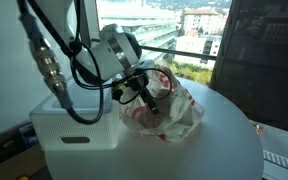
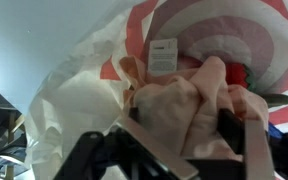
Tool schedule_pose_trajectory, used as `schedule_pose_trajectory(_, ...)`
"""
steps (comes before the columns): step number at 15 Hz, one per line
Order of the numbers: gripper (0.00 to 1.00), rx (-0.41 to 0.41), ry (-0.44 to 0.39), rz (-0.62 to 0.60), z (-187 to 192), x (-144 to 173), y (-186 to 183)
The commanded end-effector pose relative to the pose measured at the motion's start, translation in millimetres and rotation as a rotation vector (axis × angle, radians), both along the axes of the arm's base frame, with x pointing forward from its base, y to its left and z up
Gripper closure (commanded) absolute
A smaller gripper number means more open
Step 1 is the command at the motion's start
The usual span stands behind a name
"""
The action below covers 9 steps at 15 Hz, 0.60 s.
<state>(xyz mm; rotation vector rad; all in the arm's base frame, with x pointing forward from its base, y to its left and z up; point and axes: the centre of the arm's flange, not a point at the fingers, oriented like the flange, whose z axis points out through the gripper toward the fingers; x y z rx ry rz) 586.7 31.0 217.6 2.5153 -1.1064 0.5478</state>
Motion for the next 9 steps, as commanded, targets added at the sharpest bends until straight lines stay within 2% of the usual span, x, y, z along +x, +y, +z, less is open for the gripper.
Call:
schedule_pose_trajectory(1, 0.49, -0.031, -0.05, -0.028, 0.8, 18.8, -8.5)
schedule_pose_trajectory(5, 0.8, -0.038, -0.063, -0.048, 3.2, 27.0, -15.4)
schedule_pose_trajectory(7, 0.93, -0.043, -0.042, -0.045, 7.0, 26.2, -15.9)
schedule_pose_trajectory(8, 0.99, -0.052, -0.025, -0.051, 13.2, 22.5, -14.2)
schedule_pose_trajectory(9, 1.0, -0.056, -0.007, -0.051, 18.3, 18.9, -12.5)
